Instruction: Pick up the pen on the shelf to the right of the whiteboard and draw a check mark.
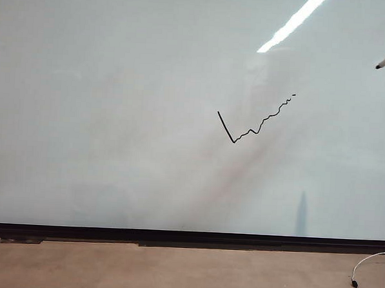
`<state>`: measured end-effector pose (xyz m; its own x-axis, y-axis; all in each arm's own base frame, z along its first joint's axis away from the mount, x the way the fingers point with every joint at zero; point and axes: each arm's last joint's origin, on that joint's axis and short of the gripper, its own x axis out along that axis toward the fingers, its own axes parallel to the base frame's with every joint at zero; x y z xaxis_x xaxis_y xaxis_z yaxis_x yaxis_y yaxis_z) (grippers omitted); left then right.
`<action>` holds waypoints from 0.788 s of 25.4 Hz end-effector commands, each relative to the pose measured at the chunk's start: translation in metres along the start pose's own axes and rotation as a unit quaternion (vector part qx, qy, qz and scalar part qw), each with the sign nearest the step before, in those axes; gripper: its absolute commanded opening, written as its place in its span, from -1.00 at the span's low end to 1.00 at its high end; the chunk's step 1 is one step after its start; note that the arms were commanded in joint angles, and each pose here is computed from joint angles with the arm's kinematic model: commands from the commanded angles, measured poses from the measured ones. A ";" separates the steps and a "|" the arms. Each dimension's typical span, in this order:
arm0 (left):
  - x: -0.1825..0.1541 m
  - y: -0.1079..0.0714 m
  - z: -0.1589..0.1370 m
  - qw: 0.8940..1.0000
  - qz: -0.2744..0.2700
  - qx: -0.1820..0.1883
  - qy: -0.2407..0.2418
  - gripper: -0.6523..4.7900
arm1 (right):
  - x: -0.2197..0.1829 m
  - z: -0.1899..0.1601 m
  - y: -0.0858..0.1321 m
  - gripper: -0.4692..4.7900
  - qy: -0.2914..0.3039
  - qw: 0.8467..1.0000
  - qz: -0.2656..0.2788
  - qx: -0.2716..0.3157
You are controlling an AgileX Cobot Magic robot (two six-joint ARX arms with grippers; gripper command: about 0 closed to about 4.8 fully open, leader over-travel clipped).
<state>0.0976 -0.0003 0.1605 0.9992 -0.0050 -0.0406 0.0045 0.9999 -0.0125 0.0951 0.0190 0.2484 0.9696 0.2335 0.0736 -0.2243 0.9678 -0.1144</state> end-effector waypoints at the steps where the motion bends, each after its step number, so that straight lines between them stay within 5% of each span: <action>1: 0.000 0.000 0.002 1.000 0.000 0.002 -0.008 -0.78 | -0.006 0.001 -0.001 -0.85 -0.013 1.000 -0.016 -0.001; 20: 0.000 0.000 0.002 1.000 0.000 0.002 -0.008 -0.78 | -0.013 -0.039 0.003 -0.85 -0.037 0.999 -0.035 0.015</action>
<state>0.0976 -0.0003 0.1605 0.9992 -0.0050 -0.0406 0.0045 0.9999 -0.0125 0.0857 0.0155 0.2061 0.9784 0.1734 0.1125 -0.1648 0.9829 -0.0824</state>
